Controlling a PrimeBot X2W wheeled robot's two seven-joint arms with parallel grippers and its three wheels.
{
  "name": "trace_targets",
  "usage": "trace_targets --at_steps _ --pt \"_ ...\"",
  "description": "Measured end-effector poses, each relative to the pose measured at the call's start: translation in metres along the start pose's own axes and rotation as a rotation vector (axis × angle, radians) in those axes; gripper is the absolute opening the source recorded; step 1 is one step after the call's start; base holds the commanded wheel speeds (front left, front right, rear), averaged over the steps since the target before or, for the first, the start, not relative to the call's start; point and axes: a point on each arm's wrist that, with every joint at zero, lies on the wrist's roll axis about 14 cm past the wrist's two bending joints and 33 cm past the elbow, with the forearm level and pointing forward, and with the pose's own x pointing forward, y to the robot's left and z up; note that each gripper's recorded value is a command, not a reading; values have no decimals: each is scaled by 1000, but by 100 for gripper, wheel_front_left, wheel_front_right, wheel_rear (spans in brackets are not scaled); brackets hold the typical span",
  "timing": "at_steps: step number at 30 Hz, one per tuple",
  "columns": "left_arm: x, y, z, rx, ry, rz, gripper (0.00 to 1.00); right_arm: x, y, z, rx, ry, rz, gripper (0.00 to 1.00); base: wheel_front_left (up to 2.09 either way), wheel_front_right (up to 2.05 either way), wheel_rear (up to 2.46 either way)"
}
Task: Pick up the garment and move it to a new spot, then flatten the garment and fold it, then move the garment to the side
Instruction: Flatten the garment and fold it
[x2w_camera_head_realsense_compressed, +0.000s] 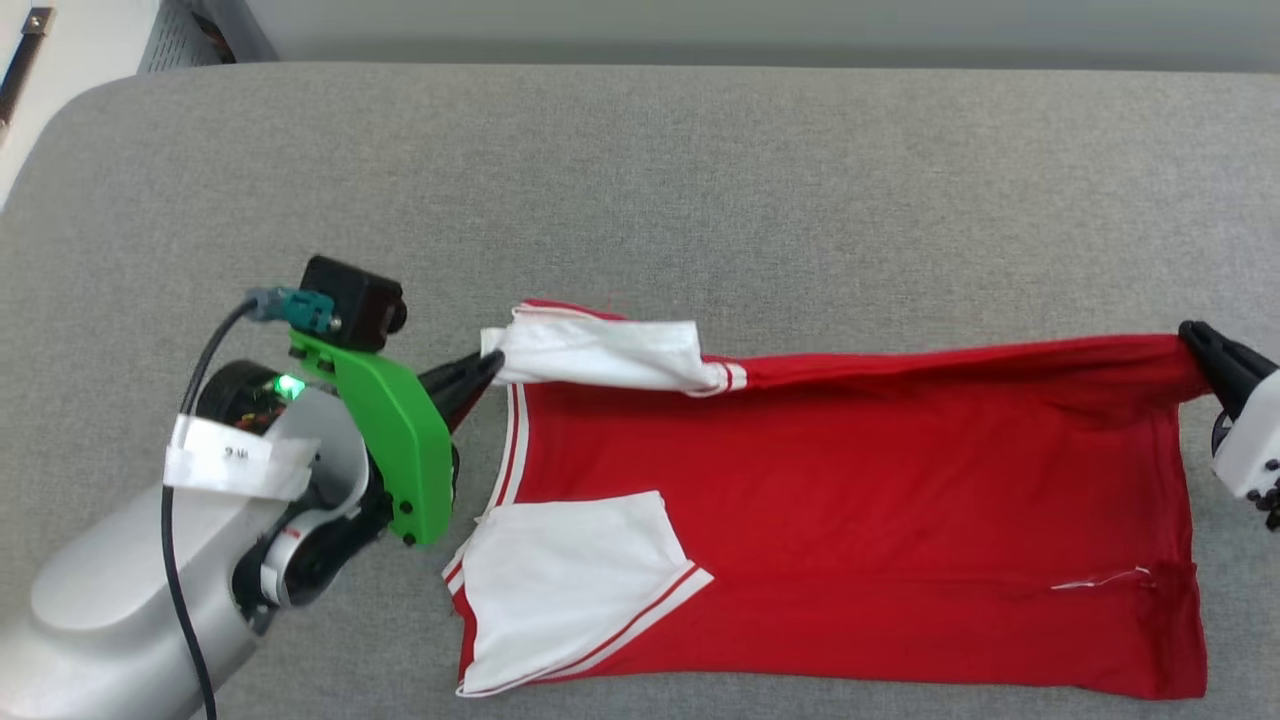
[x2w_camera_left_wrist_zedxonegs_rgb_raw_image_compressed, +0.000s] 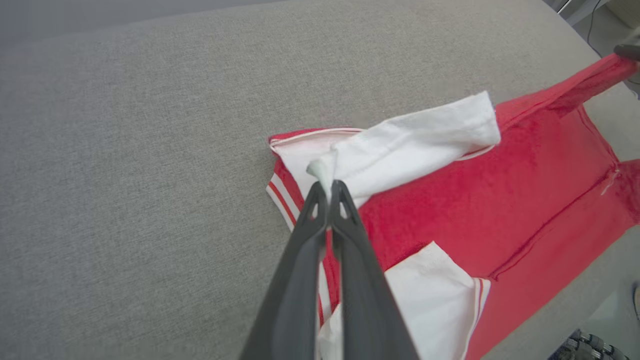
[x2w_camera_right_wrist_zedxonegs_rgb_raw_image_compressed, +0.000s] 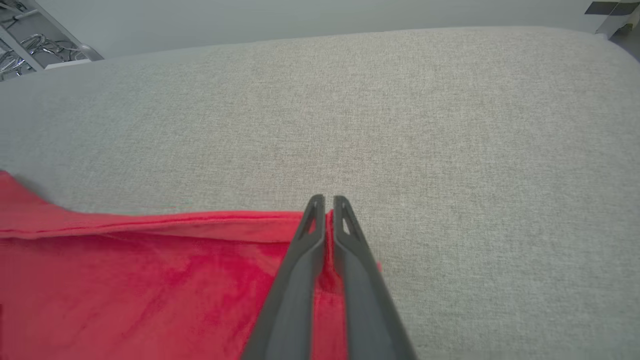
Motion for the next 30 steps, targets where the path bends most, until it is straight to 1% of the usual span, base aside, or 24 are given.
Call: trace_targets --at_steps 3,8,14,17,22,25,30 --pt "-11 -6 -13 -24 8 7 0 -12 2 -8 18 7 13 0 0 0 0" --pt "-25 -14 -42 -76 56 11 0 -27 4 -32 44 62 29 0 0 0 0" --pt "-33 -23 -76 -110 125 14 0 -37 4 -56 35 131 37 0 0 0 0" --pt "-36 -26 -92 -120 165 11 0 -42 8 -71 25 188 55 0 0 0 0" --pt "-37 -25 -104 -123 200 21 0 -48 11 -88 -3 273 76 0 0 0 0" --pt "-36 -25 -109 -130 213 24 0 -51 8 -93 -31 302 72 0 0 0 0" --pt "-36 -27 -116 -137 237 19 0 -53 8 -104 -41 346 76 0 0 0 0"
